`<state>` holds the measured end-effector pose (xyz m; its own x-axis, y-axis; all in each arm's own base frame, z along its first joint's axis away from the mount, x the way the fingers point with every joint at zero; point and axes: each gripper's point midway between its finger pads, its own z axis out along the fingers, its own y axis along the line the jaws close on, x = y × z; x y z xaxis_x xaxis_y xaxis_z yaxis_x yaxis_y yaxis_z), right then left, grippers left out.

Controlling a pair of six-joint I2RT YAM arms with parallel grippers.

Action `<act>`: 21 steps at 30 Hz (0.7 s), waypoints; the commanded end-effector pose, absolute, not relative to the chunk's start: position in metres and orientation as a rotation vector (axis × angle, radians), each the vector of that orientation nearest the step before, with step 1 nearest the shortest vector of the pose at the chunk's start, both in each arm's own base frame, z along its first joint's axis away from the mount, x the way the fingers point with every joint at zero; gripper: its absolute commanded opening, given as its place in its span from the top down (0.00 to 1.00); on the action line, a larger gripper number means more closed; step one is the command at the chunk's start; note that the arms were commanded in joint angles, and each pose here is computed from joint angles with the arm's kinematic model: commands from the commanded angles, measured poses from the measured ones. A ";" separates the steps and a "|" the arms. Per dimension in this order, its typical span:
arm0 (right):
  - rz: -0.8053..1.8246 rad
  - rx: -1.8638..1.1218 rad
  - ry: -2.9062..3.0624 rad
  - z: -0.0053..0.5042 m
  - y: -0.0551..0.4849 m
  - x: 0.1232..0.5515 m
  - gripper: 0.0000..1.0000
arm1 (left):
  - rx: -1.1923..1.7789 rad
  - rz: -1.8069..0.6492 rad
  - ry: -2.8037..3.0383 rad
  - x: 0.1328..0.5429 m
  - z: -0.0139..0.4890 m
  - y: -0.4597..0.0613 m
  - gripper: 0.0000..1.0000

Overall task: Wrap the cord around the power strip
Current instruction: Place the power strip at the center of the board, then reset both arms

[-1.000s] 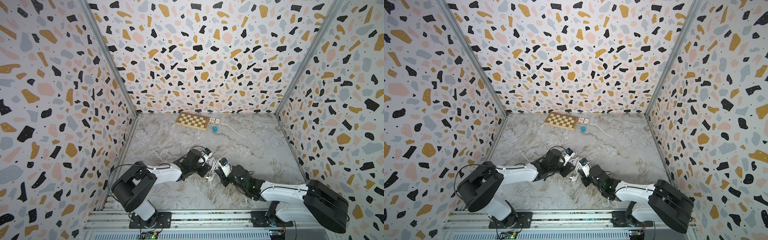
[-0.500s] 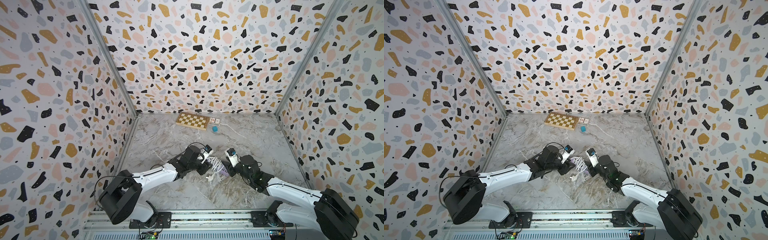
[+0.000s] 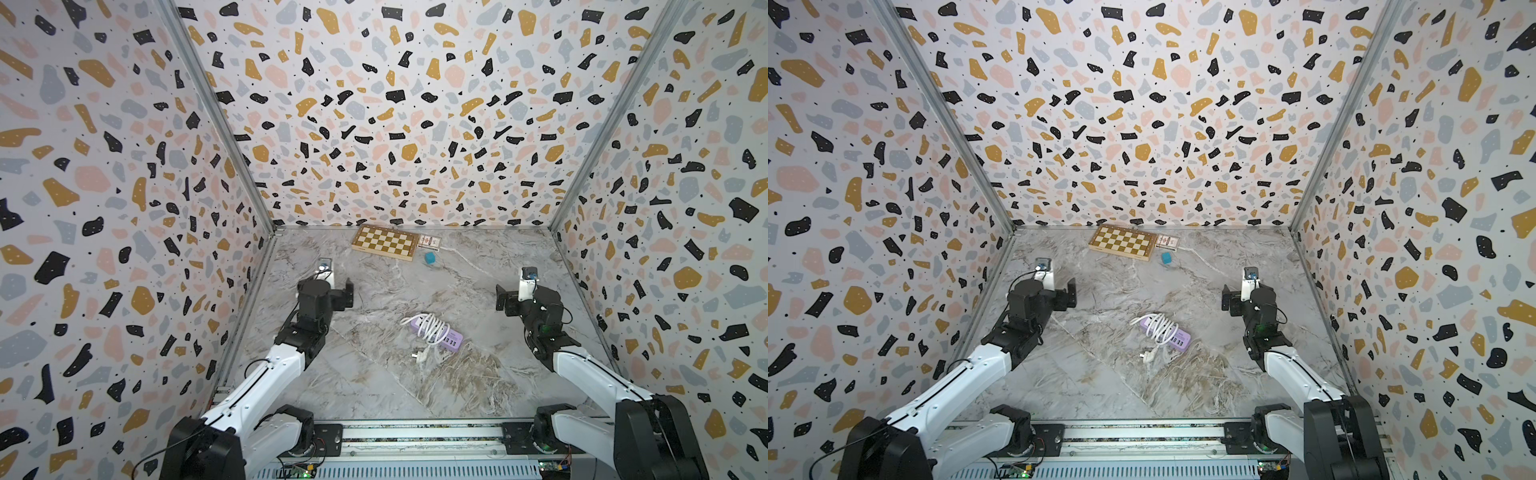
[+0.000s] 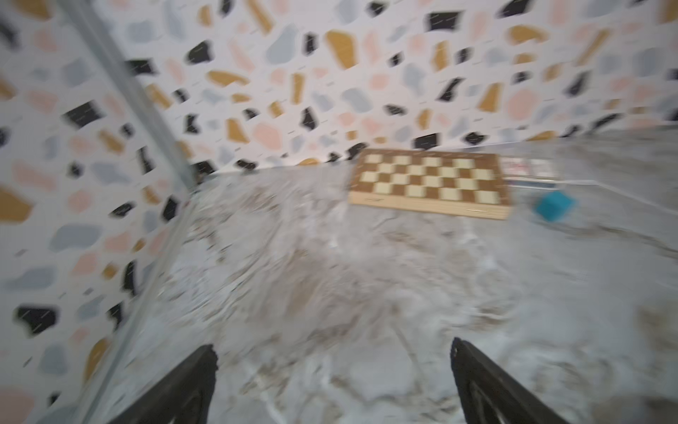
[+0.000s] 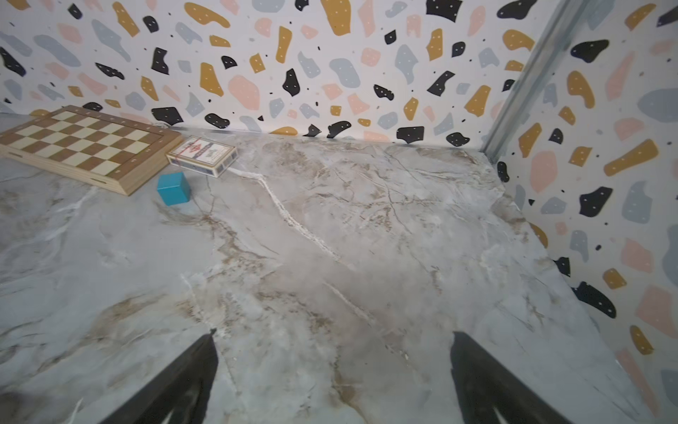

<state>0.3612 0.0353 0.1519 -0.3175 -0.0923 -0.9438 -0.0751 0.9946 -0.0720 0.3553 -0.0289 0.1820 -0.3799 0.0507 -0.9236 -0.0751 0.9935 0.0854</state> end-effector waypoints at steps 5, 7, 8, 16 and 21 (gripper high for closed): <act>-0.043 -0.191 1.723 0.140 0.032 0.358 0.00 | -0.079 0.253 1.952 0.372 0.128 0.009 0.01; 0.039 -0.208 1.708 0.137 0.037 0.365 0.00 | -0.060 0.242 1.944 0.381 0.114 0.009 0.01; 0.049 -0.231 1.707 0.131 0.040 0.364 0.00 | -0.066 0.230 1.927 0.383 0.110 0.011 0.01; 0.110 -0.345 1.648 0.125 0.056 0.348 0.00 | -0.008 0.136 1.867 0.373 0.103 0.001 0.01; 0.090 -0.246 1.717 0.121 0.040 0.366 0.00 | 0.007 0.122 1.887 0.377 0.102 -0.001 0.01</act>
<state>0.3556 0.0463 0.1085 -0.1645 -0.1388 -0.9766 -0.2450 0.9648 -0.0958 0.3653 0.0032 0.0783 -0.4059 0.0596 -0.9120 -0.0765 0.9922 0.0989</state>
